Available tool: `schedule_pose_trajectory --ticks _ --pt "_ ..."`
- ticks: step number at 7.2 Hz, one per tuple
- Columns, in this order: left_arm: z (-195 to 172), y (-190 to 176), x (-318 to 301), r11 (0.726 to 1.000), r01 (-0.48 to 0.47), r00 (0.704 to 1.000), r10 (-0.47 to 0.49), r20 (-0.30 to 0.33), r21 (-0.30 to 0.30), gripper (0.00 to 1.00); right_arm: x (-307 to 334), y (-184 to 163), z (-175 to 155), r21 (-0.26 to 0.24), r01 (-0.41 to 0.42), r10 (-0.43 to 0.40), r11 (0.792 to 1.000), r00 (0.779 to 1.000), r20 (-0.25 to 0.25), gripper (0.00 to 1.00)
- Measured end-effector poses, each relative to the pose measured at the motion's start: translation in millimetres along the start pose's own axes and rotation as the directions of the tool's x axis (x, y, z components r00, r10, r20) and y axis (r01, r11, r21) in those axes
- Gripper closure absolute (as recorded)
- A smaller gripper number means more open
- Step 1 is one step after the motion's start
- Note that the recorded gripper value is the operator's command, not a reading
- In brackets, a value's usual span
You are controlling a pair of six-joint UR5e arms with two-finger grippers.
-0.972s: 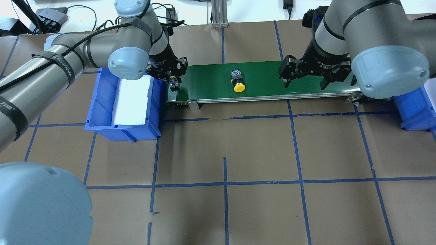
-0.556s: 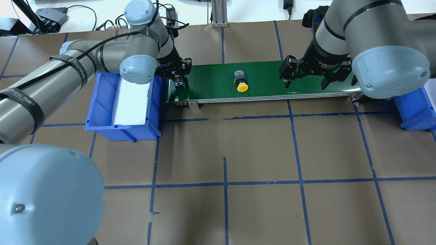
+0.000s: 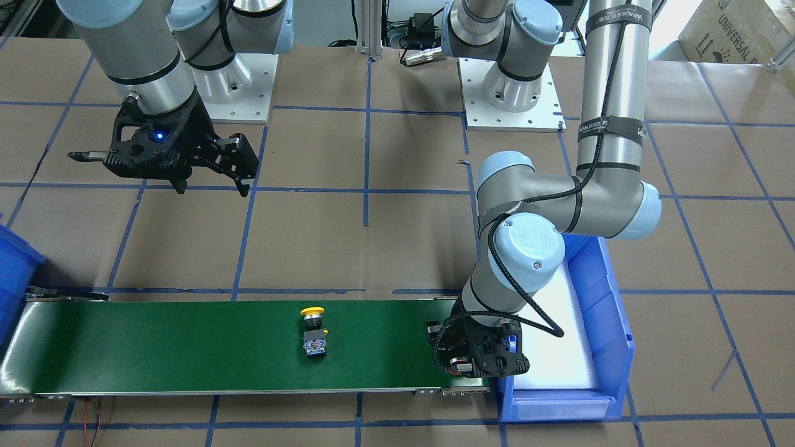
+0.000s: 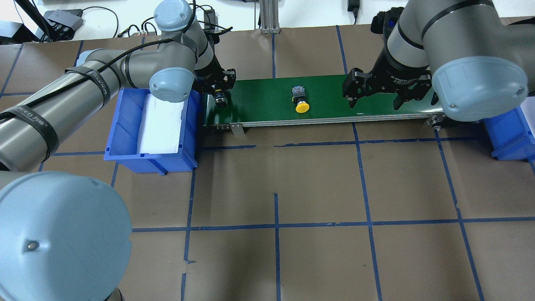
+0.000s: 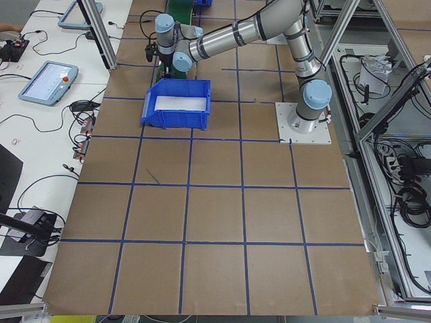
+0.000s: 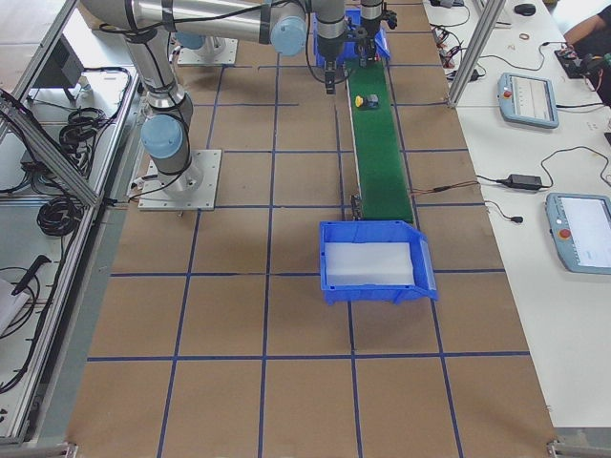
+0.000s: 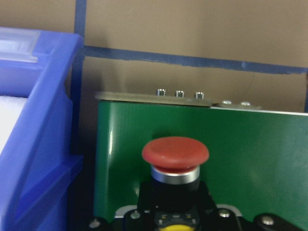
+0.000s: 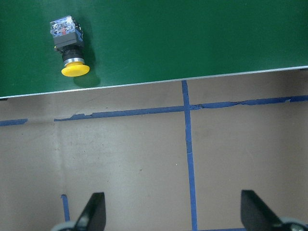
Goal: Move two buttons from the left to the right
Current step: 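Place the red button on the conveyor start and open the left gripper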
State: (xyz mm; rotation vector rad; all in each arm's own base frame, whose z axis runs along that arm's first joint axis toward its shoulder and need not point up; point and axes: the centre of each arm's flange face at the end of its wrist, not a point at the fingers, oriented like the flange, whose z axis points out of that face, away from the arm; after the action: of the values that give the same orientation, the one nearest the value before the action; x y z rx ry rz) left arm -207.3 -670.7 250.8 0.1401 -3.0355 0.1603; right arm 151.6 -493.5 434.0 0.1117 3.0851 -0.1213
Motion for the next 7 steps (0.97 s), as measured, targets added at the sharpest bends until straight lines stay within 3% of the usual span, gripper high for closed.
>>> schedule_pose_trajectory --ticks 1,3,5,7 --pt "-1 0 0 1.0 0.0 1.0 0.0 0.0 0.0 0.52 0 0 0 0.0 0.0 0.0 1.0 1.0 0.0 0.0" --pt "0 1 0 1.0 -0.002 1.0 0.002 0.005 -0.004 0.22 -1 -1 -1 0.008 0.003 -0.003 1.0 1.0 -0.001 0.0" --pt "-9 3 0 1.0 -0.013 1.0 0.013 0.006 0.004 0.11 -2 -1 -2 0.019 0.005 -0.005 1.0 1.0 -0.003 0.0" --pt "-47 13 1 0.999 -0.047 0.999 0.047 0.01 0.002 0.08 -3 -1 -2 0.021 0.004 -0.004 1.0 1.0 0.001 0.0"
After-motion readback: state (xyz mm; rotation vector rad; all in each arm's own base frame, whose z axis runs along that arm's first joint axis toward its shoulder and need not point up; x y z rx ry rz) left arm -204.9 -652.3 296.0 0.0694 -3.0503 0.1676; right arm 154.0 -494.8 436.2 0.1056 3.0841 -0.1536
